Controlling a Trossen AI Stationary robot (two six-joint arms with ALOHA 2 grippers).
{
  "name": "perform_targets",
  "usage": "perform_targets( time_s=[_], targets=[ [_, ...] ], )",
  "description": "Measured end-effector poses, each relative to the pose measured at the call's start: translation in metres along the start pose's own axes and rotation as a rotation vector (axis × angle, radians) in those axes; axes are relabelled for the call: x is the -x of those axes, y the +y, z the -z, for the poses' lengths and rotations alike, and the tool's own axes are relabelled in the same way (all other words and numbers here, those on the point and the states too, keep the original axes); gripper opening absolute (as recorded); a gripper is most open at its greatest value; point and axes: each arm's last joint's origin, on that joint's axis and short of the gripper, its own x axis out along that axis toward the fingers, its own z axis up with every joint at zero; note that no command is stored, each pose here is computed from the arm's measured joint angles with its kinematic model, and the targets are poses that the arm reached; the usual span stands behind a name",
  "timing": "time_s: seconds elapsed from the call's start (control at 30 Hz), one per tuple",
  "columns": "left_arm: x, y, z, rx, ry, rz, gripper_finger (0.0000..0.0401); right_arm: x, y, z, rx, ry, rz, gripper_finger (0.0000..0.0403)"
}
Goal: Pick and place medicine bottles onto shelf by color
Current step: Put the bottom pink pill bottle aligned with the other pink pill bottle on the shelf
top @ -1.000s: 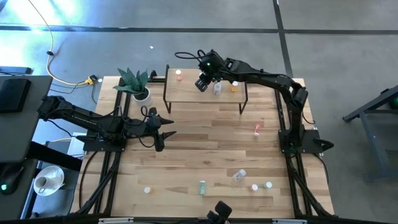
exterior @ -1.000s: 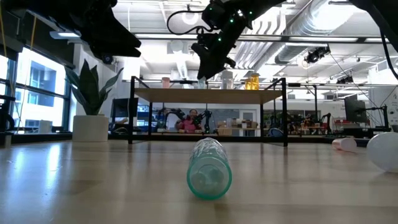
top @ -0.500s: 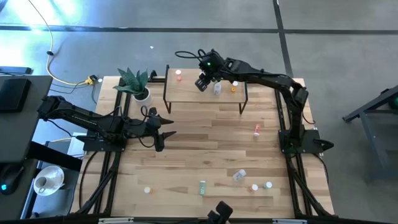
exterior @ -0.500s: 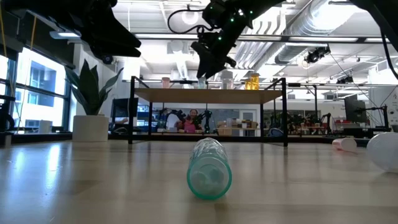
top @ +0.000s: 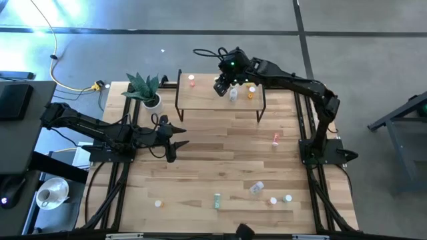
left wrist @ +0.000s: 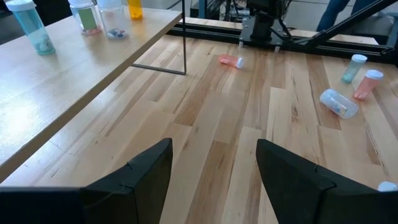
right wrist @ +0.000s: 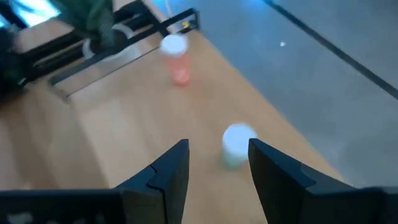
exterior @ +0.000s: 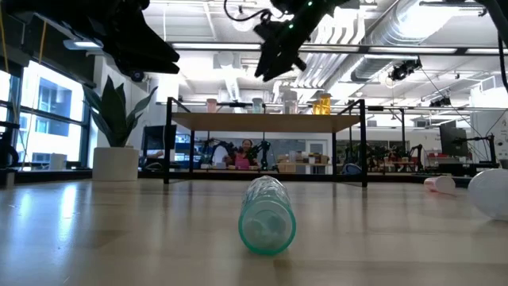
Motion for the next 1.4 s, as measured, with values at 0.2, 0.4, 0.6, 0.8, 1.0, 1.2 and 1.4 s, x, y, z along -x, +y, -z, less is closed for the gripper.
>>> perform_targets(
  time_s=[0.2, 0.4, 0.6, 0.8, 1.0, 1.2, 1.4],
  targets=[
    [0.000, 0.000, 0.000, 0.000, 0.000, 0.000, 0.0223, 0.033, 0.012, 0.010, 0.069, 0.099, -0.020, 0.0157],
    [0.000, 0.000, 0.000, 0.000, 0.000, 0.000, 0.0223, 0.051, 0.037, 0.033, 0.158, 0.294, -0.053, 0.0156],
    [0.000, 0.000, 0.000, 0.000, 0.000, 0.000, 0.0223, 0.050, 0.068, 0.066, 0.271, 0.435, -0.101, 0.0156],
    [0.000, 0.000, 0.000, 0.000, 0.000, 0.000, 0.0223, 0.057, 0.089, 0.115, 0.317, 0.510, -0.136, 0.0156],
    [0.000, 0.000, 0.000, 0.006, 0.000, 0.000, 0.0223, 0.076, 0.098, 0.158, 0.295, 0.422, -0.199, 0.0156],
    [0.000, 0.000, 0.000, 0.028, 0.000, 0.001, 0.0223, 0.091, 0.101, 0.204, 0.269, 0.266, -0.249, 0.0155],
    [0.000, 0.000, 0.000, 0.030, 0.000, 0.003, 0.0223, 0.100, 0.103, 0.245, 0.209, 0.140, -0.334, 0.0155]
  ],
)
